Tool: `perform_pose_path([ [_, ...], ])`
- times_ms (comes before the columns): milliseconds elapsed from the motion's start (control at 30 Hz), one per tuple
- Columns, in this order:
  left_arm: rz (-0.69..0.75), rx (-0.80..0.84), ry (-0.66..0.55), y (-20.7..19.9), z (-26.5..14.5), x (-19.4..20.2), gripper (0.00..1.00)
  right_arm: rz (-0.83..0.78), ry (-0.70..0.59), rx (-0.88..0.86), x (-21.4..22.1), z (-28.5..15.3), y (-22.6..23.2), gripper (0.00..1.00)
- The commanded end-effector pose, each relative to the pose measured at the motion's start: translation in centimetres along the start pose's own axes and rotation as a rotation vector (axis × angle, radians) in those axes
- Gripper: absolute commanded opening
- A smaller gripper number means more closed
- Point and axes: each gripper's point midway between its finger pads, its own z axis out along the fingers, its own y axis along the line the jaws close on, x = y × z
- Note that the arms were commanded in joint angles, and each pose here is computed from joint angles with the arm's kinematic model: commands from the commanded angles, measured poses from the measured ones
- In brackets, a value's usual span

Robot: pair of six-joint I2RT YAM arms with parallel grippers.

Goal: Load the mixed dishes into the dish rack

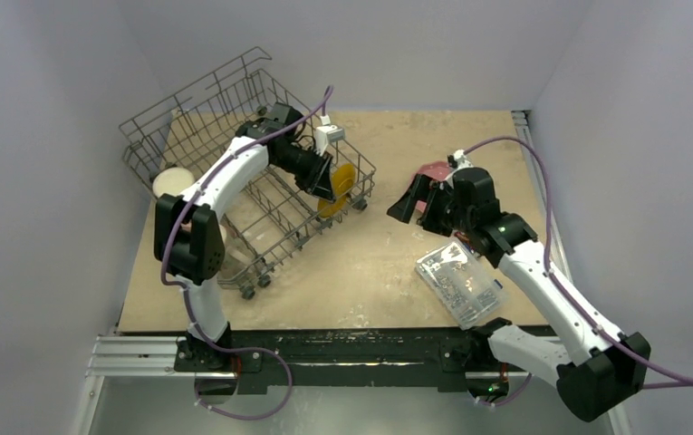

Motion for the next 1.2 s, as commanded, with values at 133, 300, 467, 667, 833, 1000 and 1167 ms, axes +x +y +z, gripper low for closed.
perform_pose_path([
  [133,0.110,-0.108,-0.030,1.1,-2.1,-1.1,0.00,0.272,-0.071,-0.094,-2.3,7.1,4.3,0.93],
  [300,0.110,-0.130,-0.026,1.5,-2.3,-1.0,0.00,0.402,-0.091,-0.007,-3.4,11.4,4.3,0.89],
  [467,0.115,-0.138,-0.025,1.5,-2.4,-1.0,0.00,0.460,-0.137,0.004,-4.7,13.9,4.4,0.78],
  [667,0.106,-0.147,-0.006,2.1,-2.0,-0.5,0.00,0.411,-0.157,0.026,-5.8,14.2,4.6,0.80],
  [833,0.126,-0.183,-0.014,2.1,-2.6,-0.4,0.00,0.411,-0.185,0.019,-6.3,13.6,5.0,0.81],
  [1000,0.129,-0.190,-0.019,1.9,-2.7,-0.1,0.00,0.435,-0.164,0.021,-6.1,13.9,5.2,0.79],
  [1167,0.127,-0.225,-0.020,2.3,-3.0,-0.1,0.00,0.422,-0.237,0.066,-6.0,11.6,3.3,0.80],
])
